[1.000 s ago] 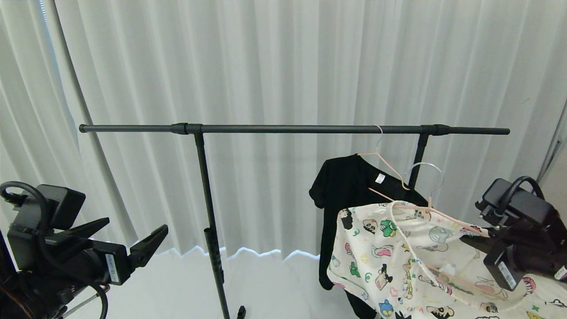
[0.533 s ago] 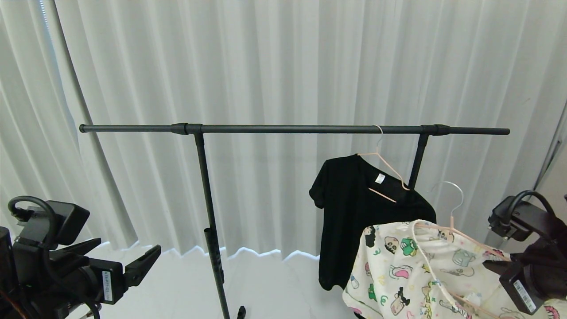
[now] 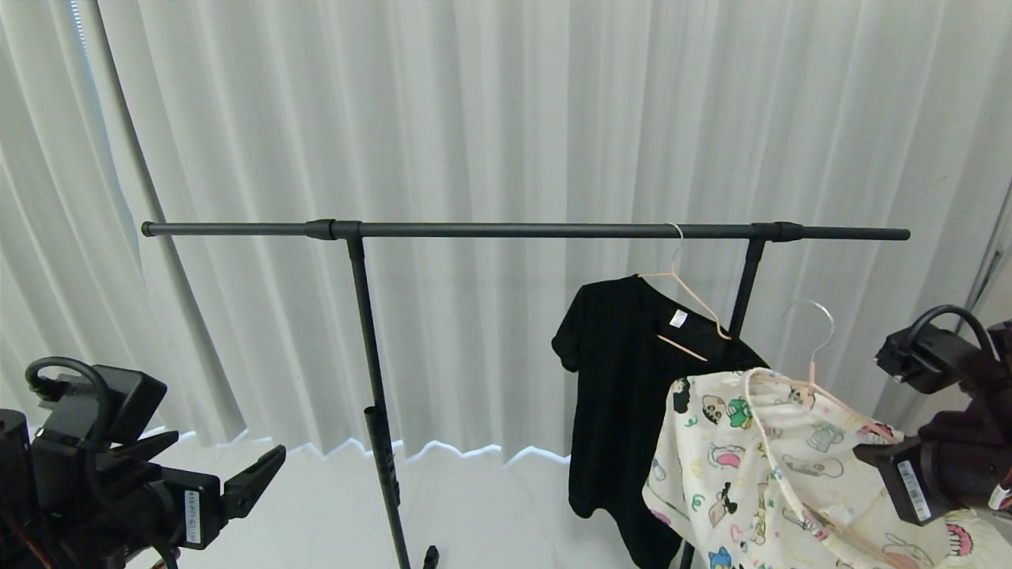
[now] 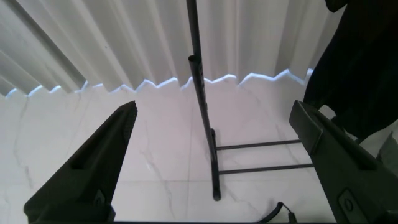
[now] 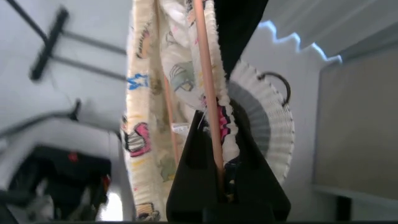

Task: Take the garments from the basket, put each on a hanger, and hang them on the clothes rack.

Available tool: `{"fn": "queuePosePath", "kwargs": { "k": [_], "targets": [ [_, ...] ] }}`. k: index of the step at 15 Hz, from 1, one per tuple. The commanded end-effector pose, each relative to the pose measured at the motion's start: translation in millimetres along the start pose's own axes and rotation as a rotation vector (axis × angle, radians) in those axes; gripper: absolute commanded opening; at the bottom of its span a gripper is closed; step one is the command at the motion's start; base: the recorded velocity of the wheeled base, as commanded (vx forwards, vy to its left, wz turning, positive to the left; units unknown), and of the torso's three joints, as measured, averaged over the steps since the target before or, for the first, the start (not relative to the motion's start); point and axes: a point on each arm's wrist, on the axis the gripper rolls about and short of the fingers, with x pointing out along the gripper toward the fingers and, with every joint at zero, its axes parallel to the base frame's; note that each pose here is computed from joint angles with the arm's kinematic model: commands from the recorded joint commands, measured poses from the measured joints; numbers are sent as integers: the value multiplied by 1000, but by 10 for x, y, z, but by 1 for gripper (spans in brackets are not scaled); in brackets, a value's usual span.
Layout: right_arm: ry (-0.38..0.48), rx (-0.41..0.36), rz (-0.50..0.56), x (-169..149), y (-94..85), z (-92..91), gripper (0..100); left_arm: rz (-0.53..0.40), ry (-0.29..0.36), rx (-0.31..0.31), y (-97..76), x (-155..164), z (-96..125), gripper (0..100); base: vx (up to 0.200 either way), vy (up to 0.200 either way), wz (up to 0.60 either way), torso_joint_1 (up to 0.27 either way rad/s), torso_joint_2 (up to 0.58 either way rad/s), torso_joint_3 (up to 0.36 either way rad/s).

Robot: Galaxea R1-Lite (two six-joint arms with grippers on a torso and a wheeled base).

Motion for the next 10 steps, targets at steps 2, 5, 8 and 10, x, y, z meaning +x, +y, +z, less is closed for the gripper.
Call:
{"fn": "queuePosePath", "kwargs": {
  "k": [2, 5, 8, 10],
  "targets": [
    [-51, -3, 29, 78, 83, 87, 0, -5, 9, 10, -8, 21, -2, 100, 0, 0, 0, 0, 0, 0],
    [-122, -31, 87, 136, 247, 180, 0, -8, 12, 47, -19, 22, -11, 100, 0, 0, 0, 0, 0, 0],
    [-126, -51, 111, 149, 317, 183, 0, 29, 12, 69, -7, 45, 29, 100, 0, 67, 0, 1, 1, -1],
    [-126, -54, 113, 149, 327, 186, 0, 48, 10, 67, -1, 65, 62, 100, 0, 200, 0, 5, 2, 0]
  ]
}}
